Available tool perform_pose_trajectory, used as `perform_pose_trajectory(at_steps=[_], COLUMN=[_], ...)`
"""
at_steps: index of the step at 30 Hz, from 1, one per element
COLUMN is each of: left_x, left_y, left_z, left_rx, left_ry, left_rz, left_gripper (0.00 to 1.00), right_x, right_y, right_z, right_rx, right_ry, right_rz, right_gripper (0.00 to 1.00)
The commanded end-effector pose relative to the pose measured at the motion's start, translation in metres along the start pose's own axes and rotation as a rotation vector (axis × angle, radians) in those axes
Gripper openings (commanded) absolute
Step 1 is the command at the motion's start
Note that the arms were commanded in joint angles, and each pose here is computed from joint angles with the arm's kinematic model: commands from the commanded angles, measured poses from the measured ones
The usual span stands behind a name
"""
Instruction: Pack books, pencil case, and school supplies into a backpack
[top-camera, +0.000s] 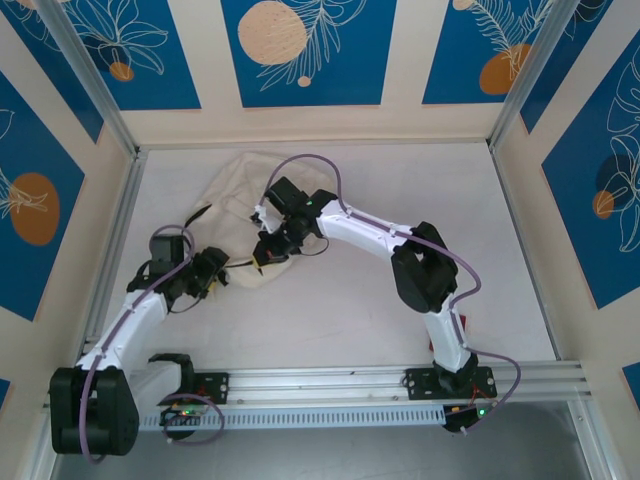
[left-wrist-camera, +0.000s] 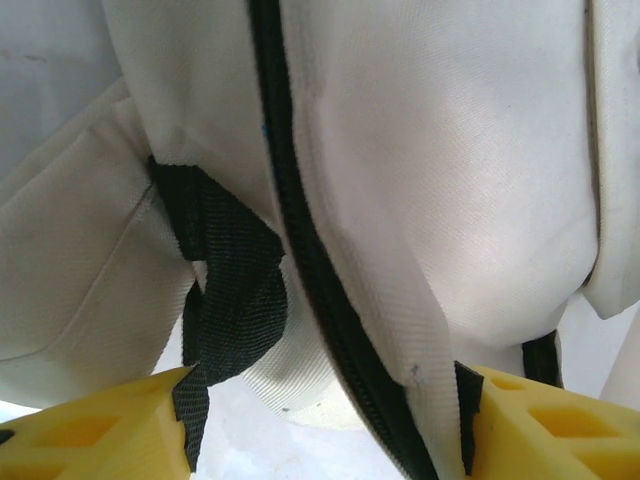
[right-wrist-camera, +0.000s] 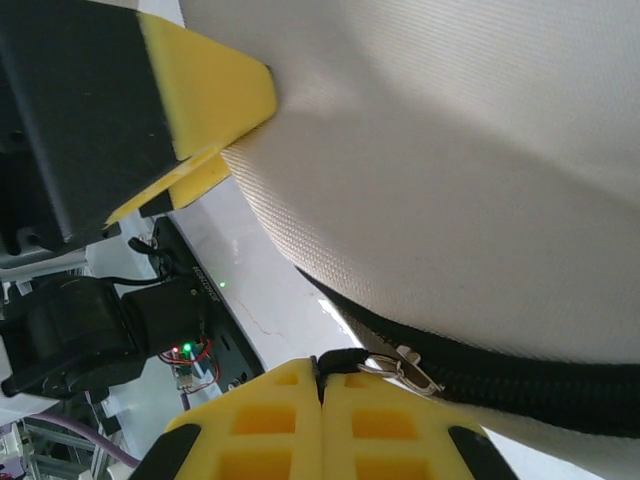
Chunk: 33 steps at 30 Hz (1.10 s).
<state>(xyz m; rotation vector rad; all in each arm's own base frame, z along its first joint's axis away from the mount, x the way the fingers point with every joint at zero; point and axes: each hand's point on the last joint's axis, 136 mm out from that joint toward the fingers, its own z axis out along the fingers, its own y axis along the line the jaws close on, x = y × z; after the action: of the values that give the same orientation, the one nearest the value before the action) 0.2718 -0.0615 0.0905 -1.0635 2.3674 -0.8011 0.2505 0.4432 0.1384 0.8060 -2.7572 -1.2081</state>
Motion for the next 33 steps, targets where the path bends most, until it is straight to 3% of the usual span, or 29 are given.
perform_pose_trajectory(at_steps=[1,10,17,24,33], left_x=[-0.006,-0.014,-0.02,-0.02,-0.017], left_y=[-0.012,-0.006,0.012,0.02,0.025], left_z=[0.004,0.016,0.014,0.011,0.007], left_rx=[0.054,0.004,-0.099,-0.142,-0.158], left_ry=[-0.011,-0.029,-0.072,-0.078,-0.074], left_rz=[-0.015,-0.008,0.021,0.042,0.057], left_gripper=[0.63,0.32,0.1,0.03,0.01], right_x=[0.003,0.03,0.036,0.026,0.008], right_y=[0.036,0.044,0.0,-0.071,-0.129], right_z=[0.001,-0.006,-0.03,-0.062,-0.084], right_rx=[-0.103,-0.074,0.114,0.378,0.557], right_ry=[0.028,0.077,0.031,-0.028,-0.074], right_rz=[-0.05,-0.08,-0.025,0.065,0.16], right_gripper=[0.0,0.0,0.0,0.0,0.0])
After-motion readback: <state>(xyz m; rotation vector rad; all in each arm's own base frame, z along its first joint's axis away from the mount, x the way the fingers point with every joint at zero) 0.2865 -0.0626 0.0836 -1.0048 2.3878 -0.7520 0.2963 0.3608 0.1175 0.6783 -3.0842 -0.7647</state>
